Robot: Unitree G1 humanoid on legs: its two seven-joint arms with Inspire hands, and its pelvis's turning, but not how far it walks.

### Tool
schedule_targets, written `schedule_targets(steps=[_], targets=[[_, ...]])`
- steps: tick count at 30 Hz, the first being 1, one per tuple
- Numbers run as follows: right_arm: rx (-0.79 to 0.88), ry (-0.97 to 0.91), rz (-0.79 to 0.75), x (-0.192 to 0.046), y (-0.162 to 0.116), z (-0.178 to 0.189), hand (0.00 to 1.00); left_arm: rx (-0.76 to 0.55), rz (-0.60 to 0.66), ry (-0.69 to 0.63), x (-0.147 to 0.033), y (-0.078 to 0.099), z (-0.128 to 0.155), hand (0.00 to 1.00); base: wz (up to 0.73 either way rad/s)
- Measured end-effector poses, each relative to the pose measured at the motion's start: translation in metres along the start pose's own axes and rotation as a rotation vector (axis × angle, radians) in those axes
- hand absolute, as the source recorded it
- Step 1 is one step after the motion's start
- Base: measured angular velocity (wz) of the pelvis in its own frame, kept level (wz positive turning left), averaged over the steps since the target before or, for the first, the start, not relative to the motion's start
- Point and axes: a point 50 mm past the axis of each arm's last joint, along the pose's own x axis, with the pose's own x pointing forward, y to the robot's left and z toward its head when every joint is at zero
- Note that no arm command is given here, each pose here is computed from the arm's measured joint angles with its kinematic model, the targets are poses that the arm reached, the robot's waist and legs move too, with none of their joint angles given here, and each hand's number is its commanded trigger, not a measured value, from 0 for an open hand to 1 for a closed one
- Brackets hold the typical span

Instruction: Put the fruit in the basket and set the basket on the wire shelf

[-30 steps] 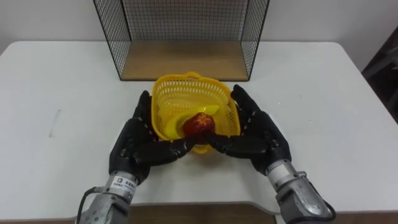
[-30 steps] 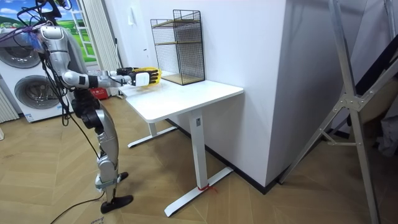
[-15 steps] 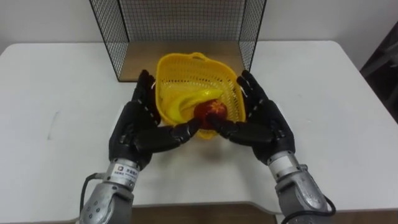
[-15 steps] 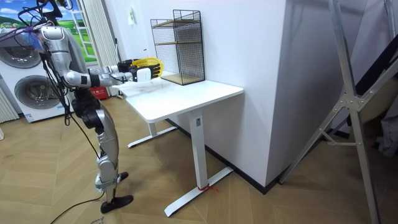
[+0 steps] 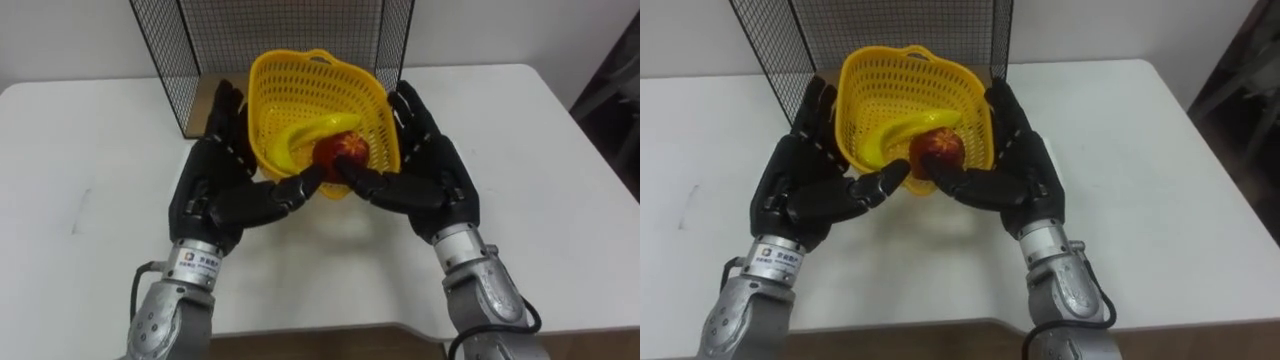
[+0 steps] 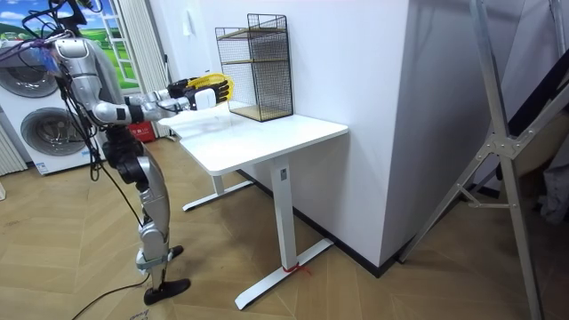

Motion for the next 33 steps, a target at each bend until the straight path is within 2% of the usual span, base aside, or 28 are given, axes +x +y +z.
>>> schedule_targets(steps=[27,33], targets=[[0.019,0.075,0.01,-0.009,0.002,-0.017,0.0,0.006,0.047,0.039,-0.008,0.012,-0.007,0.0,-0.06],[-0.003,0.069,0.019,-0.009,-0.001,-0.013,0.0,0.006,0.034,0.044,-0.008,0.01,-0.007,0.0,0.03]])
